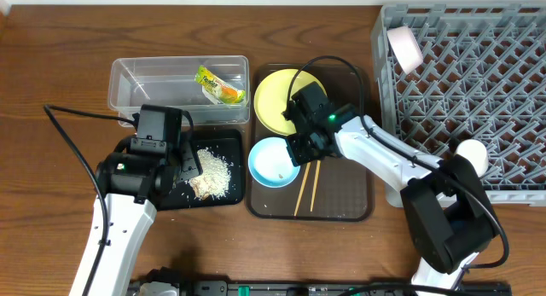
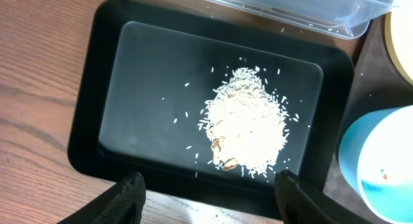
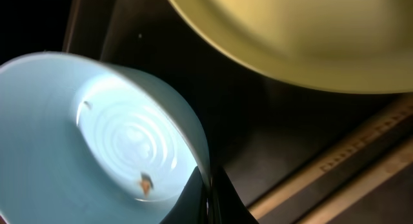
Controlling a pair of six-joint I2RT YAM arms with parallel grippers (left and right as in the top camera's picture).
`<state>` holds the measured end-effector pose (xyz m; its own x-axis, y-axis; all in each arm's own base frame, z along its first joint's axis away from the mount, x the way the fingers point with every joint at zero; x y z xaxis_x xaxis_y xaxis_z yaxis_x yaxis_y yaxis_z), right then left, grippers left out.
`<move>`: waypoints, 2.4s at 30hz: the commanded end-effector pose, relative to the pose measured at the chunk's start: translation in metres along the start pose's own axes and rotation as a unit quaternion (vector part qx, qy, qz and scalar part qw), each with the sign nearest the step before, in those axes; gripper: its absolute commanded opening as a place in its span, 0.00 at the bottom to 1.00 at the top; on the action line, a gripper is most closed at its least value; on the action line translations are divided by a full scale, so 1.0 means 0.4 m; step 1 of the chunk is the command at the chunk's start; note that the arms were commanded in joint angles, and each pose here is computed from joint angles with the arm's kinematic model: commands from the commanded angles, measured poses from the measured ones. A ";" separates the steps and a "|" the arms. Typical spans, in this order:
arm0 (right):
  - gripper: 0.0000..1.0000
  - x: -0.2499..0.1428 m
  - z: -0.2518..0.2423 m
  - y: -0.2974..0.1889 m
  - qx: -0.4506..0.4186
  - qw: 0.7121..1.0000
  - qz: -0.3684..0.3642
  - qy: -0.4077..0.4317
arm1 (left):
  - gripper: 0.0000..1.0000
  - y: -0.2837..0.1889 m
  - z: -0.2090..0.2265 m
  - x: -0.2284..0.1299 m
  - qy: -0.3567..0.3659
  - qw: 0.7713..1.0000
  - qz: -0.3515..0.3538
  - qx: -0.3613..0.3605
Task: Sort waste into correct bins and load items into the dishwasher rack
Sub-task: 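Lift the blue bowl and carry it into the dish rack, then lower the blue bowl into the rack's back row and open right gripper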
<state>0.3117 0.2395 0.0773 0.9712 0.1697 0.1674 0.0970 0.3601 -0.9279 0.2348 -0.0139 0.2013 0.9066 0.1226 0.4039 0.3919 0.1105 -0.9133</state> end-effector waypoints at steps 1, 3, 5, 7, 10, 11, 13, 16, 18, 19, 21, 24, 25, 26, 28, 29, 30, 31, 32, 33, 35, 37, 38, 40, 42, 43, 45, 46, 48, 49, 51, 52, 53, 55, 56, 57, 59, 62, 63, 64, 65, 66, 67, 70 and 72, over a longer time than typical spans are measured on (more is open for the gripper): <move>0.01 0.047 -0.022 -0.066 -0.009 0.999 -0.047 0.015 | 0.67 -0.003 0.007 0.005 -0.007 1.000 -0.003 0.008; 0.01 0.073 -0.044 -0.114 -0.019 0.997 -0.079 0.014 | 0.67 -0.003 0.007 0.005 -0.007 1.000 -0.003 0.008; 0.01 0.103 -0.071 -0.180 -0.033 0.992 -0.121 0.015 | 0.67 -0.003 0.007 0.005 -0.007 1.000 -0.003 0.008; 0.01 0.132 -0.104 -0.258 -0.053 0.984 -0.171 0.020 | 0.67 -0.003 0.007 0.006 -0.008 1.000 -0.004 0.008; 0.01 0.171 -0.174 -0.384 -0.103 0.961 -0.256 0.030 | 0.67 -0.003 0.006 0.009 -0.008 1.000 -0.007 0.007; 0.01 0.187 -0.209 -0.436 -0.133 0.947 -0.292 0.028 | 0.67 -0.002 0.006 0.010 -0.009 1.000 -0.008 0.007; 0.01 0.208 -0.265 -0.515 -0.193 0.919 -0.344 0.026 | 0.67 -0.002 0.005 0.013 -0.009 1.000 -0.011 0.006; 0.01 0.240 -0.353 -0.639 -0.299 0.858 -0.416 0.027 | 0.67 -0.003 0.003 0.017 -0.010 1.000 -0.015 0.003; 0.01 0.259 -0.400 -0.708 -0.362 0.818 -0.447 0.015 | 0.67 -0.003 0.002 0.019 -0.010 1.000 -0.017 0.003; 0.01 0.272 -0.427 -0.743 -0.401 0.795 -0.456 -0.006 | 0.67 -0.003 0.002 0.020 -0.010 1.000 -0.018 0.002; 0.01 0.285 -0.464 -0.788 -0.447 0.762 -0.467 -0.014 | 0.67 -0.003 0.002 0.020 -0.010 1.000 -0.018 0.002; 0.01 0.297 -0.524 -0.842 -0.519 0.712 -0.473 -0.006 | 0.67 -0.003 0.002 0.021 -0.010 1.000 -0.019 0.002; 0.01 0.299 -0.546 -0.856 -0.541 0.694 -0.475 0.004 | 0.67 -0.003 0.002 0.021 -0.010 1.000 -0.019 0.002; 0.01 0.302 -0.567 -0.866 -0.560 0.678 -0.477 0.015 | 0.67 -0.003 0.002 0.021 -0.010 1.000 -0.019 0.002; 0.01 0.309 -0.604 -0.874 -0.586 0.653 -0.478 0.030 | 0.67 -0.003 0.002 0.021 -0.010 1.000 -0.019 0.002; 0.01 0.315 -0.627 -0.872 -0.598 0.642 -0.478 0.036 | 0.67 -0.003 0.002 0.021 -0.010 1.000 -0.019 0.002; 0.01 0.320 -0.643 -0.868 -0.604 0.636 -0.478 0.038 | 0.68 -0.003 0.002 0.021 -0.010 1.000 -0.019 0.002; 0.01 0.327 -0.663 -0.859 -0.610 0.632 -0.477 0.039 | 0.67 -0.003 0.002 0.021 -0.010 1.000 -0.019 0.002; 0.01 0.332 -0.680 -0.850 -0.612 0.629 -0.478 0.041 | 0.67 -0.003 0.002 0.021 -0.010 1.000 -0.019 0.002; 0.01 0.337 -0.701 -0.840 -0.614 0.626 -0.479 0.044 | 0.68 -0.003 0.002 0.021 -0.010 1.000 -0.019 0.002; 0.01 0.353 -0.741 -0.803 -0.608 0.635 -0.476 0.034 | 0.67 -0.003 0.002 0.021 -0.010 1.000 -0.019 0.002; 0.01 0.368 -0.778 -0.757 -0.597 0.652 -0.467 0.015 | 0.67 -0.003 0.002 0.021 -0.010 1.000 -0.019 0.002; 0.01 0.371 -0.785 -0.747 -0.594 0.656 -0.466 0.012 | 0.67 -0.003 0.002 0.020 -0.010 1.000 -0.018 0.002; 0.01 0.375 -0.809 -0.717 -0.594 0.661 -0.458 0.011 | 0.68 -0.003 0.002 0.021 -0.010 1.000 -0.019 0.002; 0.01 0.377 -0.830 -0.690 -0.595 0.665 -0.451 0.012 | 0.67 -0.003 0.002 0.021 -0.010 1.000 -0.019 0.002; 0.01 0.378 -0.839 -0.677 -0.596 0.667 -0.447 0.012 | 0.67 -0.003 0.002 0.021 -0.010 1.000 -0.019 0.002; 0.01 0.381 -0.853 -0.649 -0.599 0.671 -0.437 0.007 | 0.68 -0.003 0.002 0.021 -0.010 1.000 -0.019 0.002; 0.01 0.382 -0.858 -0.638 -0.602 0.672 -0.431 0.003 | 0.68 -0.003 0.002 0.021 -0.010 1.000 -0.019 0.002; 0.01 0.384 -0.867 -0.617 -0.604 0.676 -0.422 -0.002 | 0.67 -0.003 0.002 0.020 -0.010 1.000 -0.018 0.002; 0.01 0.384 -0.871 -0.608 -0.606 0.676 -0.420 -0.001 | 0.68 -0.003 0.002 0.021 -0.010 1.000 -0.019 0.002; 0.01 0.381 -0.877 -0.597 -0.611 0.676 -0.413 0.005 | 0.67 -0.003 0.002 0.021 -0.010 1.000 -0.019 0.002; 0.01 0.378 -0.879 -0.599 -0.615 0.672 -0.412 0.011 | 0.67 -0.003 0.002 0.021 -0.010 1.000 -0.019 0.002; 0.01 0.376 -0.880 -0.600 -0.620 0.668 -0.412 0.016 | 0.67 -0.003 0.002 0.021 -0.010 1.000 -0.019 0.002; 0.01 0.378 -0.879 -0.599 -0.620 0.666 -0.415 0.017 | 0.67 -0.003 0.002 0.020 -0.010 1.000 -0.018 0.002; 0.01 0.379 -0.876 -0.598 -0.619 0.666 -0.415 0.016 | 0.67 -0.003 0.002 0.021 -0.010 1.000 -0.019 0.002; 0.01 0.380 -0.874 -0.597 -0.619 0.666 -0.416 0.015 | 0.68 -0.003 0.002 0.021 -0.010 1.000 -0.019 0.002; 0.01 0.384 -0.868 -0.593 -0.618 0.667 -0.416 0.013 | 0.68 -0.003 0.002 0.020 -0.010 1.000 -0.018 0.002; 0.01 0.383 -0.861 -0.588 -0.621 0.666 -0.412 0.017 | 0.68 -0.003 0.002 0.020 -0.010 1.000 -0.018 0.002; 0.01 0.382 -0.859 -0.586 -0.625 0.664 -0.409 0.021 | 0.68 -0.003 0.002 0.020 -0.010 1.000 -0.018 0.002; 0.01 0.379 -0.859 -0.583 -0.630 0.662 -0.405 0.026 | 0.67 -0.003 0.002 0.020 -0.010 1.000 -0.018 0.002; 0.01 0.376 -0.859 -0.581 -0.634 0.660 -0.402 0.030 | 0.67 -0.003 0.002 0.020 -0.010 1.000 -0.018 0.002; 0.01 0.375 -0.860 -0.577 -0.635 0.660 -0.399 0.032 | 0.67 -0.003 0.002 0.020 -0.010 1.000 -0.018 0.002; 0.01 0.374 -0.862 -0.575 -0.636 0.661 -0.398 0.032 | 0.68 -0.003 0.002 0.020 -0.010 1.000 -0.018 0.002; 0.01 0.376 -0.861 -0.563 -0.635 0.664 -0.395 0.030 | 0.67 -0.003 0.002 0.020 -0.010 1.000 -0.018 0.002; 0.01 0.380 -0.856 -0.557 -0.633 0.665 -0.395 0.028 | 0.68 -0.003 0.002 0.020 -0.010 1.000 -0.018 0.002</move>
<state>0.5099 -0.1342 0.2019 0.4974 0.3404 0.7980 0.6624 -0.7430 -0.0959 0.2405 -0.0148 0.2032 0.8938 0.1249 0.4308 0.4197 0.1061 -0.9015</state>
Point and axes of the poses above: each gripper's point midway between its finger pads, its own y axis out along the fingers, its own z axis along the line the jaws close on, x = y × z, the point moved 5 cm from there along -y, back along the fingers, and after that the axes turned 10 degrees about y, right-handed, at the moved point
